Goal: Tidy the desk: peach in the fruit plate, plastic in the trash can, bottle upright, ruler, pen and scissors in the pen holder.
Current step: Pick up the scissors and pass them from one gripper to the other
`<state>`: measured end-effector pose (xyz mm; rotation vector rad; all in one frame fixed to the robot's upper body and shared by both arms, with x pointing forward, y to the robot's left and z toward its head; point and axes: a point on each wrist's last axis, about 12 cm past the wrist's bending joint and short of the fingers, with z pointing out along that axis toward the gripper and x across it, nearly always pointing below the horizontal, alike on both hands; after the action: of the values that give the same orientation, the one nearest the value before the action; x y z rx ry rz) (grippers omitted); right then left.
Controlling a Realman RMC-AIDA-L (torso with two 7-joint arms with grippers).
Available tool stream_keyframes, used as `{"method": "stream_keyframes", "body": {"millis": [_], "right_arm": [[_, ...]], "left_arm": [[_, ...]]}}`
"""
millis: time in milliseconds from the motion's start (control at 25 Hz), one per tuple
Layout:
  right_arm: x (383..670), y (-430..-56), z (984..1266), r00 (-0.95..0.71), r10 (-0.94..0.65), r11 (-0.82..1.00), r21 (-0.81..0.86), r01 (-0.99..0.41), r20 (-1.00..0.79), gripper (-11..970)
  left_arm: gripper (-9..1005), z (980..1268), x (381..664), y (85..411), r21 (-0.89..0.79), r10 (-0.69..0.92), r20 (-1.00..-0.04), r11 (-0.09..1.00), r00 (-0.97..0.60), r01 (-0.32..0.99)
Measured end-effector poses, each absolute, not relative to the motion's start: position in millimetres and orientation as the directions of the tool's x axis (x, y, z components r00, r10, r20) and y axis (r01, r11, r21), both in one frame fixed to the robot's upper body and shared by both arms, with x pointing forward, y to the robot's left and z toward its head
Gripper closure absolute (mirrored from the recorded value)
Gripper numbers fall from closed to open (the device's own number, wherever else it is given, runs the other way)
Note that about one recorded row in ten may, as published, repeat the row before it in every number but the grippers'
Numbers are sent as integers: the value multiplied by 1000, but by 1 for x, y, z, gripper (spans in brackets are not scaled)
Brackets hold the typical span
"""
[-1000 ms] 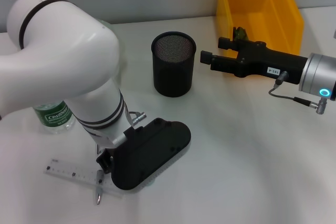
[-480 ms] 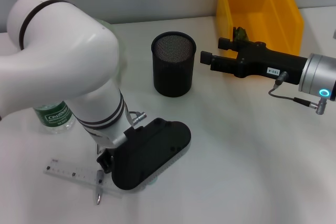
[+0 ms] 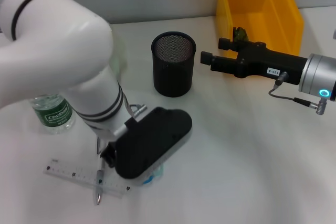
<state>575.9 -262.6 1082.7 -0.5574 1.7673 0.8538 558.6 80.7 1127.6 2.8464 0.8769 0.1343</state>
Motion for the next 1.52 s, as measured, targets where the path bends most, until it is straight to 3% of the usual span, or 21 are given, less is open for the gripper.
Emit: {"method": "stream_keyframes", "body": {"millis": [240, 680, 840, 1120, 1520], "right_arm": [[575, -263, 1082, -339, 24, 639, 275, -719, -941, 144], [573, -268, 1080, -338, 26, 648, 273, -711, -941, 143], [571, -273, 1080, -327, 27, 658, 263, -705, -945, 143], [568, -283, 1081, -314, 45, 673, 261, -692, -948, 144], [561, -301, 1085, -296, 67, 690, 259, -676, -953, 144]], "left_arm": [[742, 1140, 569, 81, 233, 613, -7, -767, 790, 597], [740, 1167, 576, 83, 280, 695, -225, -625, 683, 728], [739, 1191, 583, 90, 340, 736, -379, -453, 561, 824], [737, 1215, 591, 107, 353, 731, -550, -235, 405, 905], [735, 1233, 588, 130, 313, 620, -740, -28, 262, 949]]}}
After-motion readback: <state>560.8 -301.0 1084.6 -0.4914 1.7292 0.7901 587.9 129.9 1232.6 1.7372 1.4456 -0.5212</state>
